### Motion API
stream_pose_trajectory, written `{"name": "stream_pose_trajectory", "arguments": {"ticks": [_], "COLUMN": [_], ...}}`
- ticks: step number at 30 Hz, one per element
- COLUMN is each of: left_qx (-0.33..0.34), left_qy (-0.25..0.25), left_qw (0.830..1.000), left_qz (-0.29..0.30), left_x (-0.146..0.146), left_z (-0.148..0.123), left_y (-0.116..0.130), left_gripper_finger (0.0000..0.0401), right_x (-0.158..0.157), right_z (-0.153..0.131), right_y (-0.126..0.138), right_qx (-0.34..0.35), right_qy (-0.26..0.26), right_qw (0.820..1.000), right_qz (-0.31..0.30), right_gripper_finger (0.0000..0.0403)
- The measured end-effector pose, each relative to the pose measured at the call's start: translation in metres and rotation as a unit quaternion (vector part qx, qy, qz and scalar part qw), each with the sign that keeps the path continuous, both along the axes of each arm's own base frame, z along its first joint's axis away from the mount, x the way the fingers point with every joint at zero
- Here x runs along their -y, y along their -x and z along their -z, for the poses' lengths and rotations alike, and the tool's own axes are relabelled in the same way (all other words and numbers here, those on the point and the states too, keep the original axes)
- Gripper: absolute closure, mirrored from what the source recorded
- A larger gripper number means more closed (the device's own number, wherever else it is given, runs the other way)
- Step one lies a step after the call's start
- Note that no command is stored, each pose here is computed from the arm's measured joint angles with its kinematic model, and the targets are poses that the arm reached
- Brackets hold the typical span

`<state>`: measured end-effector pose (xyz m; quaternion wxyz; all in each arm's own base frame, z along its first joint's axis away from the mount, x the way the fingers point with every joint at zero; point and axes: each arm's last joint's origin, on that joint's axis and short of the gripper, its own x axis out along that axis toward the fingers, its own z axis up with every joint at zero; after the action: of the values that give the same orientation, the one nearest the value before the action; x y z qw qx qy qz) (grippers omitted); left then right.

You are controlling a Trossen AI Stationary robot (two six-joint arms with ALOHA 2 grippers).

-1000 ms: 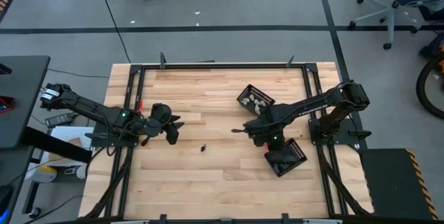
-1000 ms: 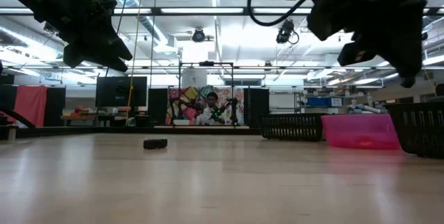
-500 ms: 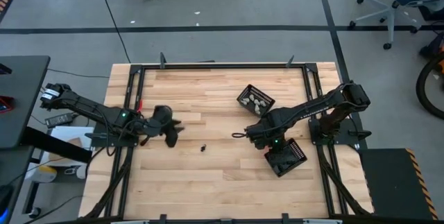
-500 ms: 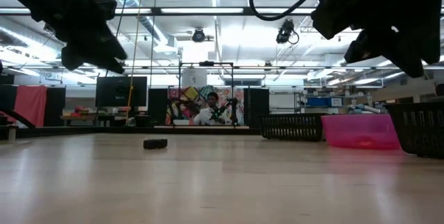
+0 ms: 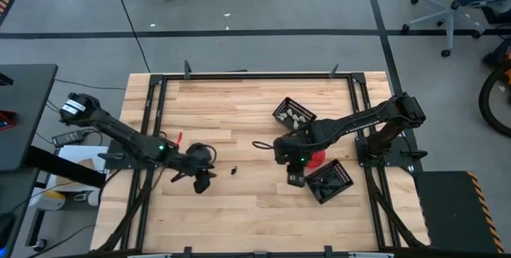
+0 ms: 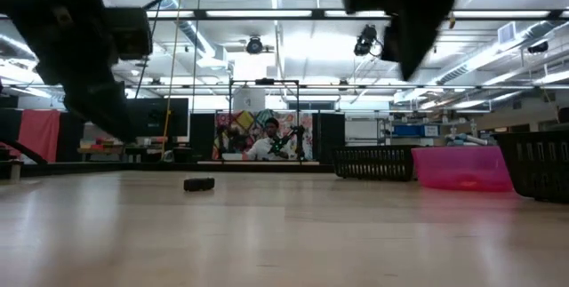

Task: Sort Halloween decoration
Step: Put the black skeleton toy into the bottom black basket

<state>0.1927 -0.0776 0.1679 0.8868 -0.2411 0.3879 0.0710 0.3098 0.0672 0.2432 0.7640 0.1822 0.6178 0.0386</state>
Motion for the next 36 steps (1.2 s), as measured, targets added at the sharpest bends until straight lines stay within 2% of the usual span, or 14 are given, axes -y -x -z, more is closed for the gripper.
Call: {"name": "stream_pose_trajectory", "arguments": {"ticks": [4, 9, 12, 16, 25, 30, 36], "left_qx": [-0.017, -0.029, -0.031, -0.015, 0.004, 0.001, -0.009], "left_qy": [0.016, 0.064, 0.090, 0.102, 0.127, 0.137, 0.123], "left_qw": [0.999, 0.996, 0.994, 0.994, 0.992, 0.990, 0.992], "left_qz": [-0.032, -0.056, -0.047, -0.031, -0.022, -0.021, -0.017], "left_x": [0.001, 0.005, 0.011, 0.019, 0.024, 0.025, 0.024], "left_z": [0.010, 0.012, 0.011, 0.009, 0.005, 0.004, 0.005], "left_y": [-0.006, -0.006, -0.005, -0.005, -0.006, -0.005, -0.003], "left_gripper_finger": [0.0246, 0.0246, 0.0246, 0.0246, 0.0246, 0.0246, 0.0246], "right_x": [-0.003, -0.006, -0.007, -0.004, 0.001, 0.001, 0.000], "right_z": [-0.006, -0.013, -0.012, 0.008, 0.064, 0.083, 0.101], "right_y": [-0.019, -0.042, -0.054, -0.073, -0.110, -0.115, -0.121], "right_qx": [0.114, 0.253, 0.300, 0.323, 0.350, 0.338, 0.344], "right_qy": [0.043, 0.125, 0.155, 0.179, 0.160, 0.147, 0.163], "right_qw": [0.993, 0.959, 0.940, 0.928, 0.922, 0.928, 0.921], "right_qz": [0.002, -0.018, -0.039, -0.056, -0.051, -0.052, -0.079], "right_gripper_finger": [0.0290, 0.0288, 0.0288, 0.0288, 0.0278, 0.0243, 0.0193]}}
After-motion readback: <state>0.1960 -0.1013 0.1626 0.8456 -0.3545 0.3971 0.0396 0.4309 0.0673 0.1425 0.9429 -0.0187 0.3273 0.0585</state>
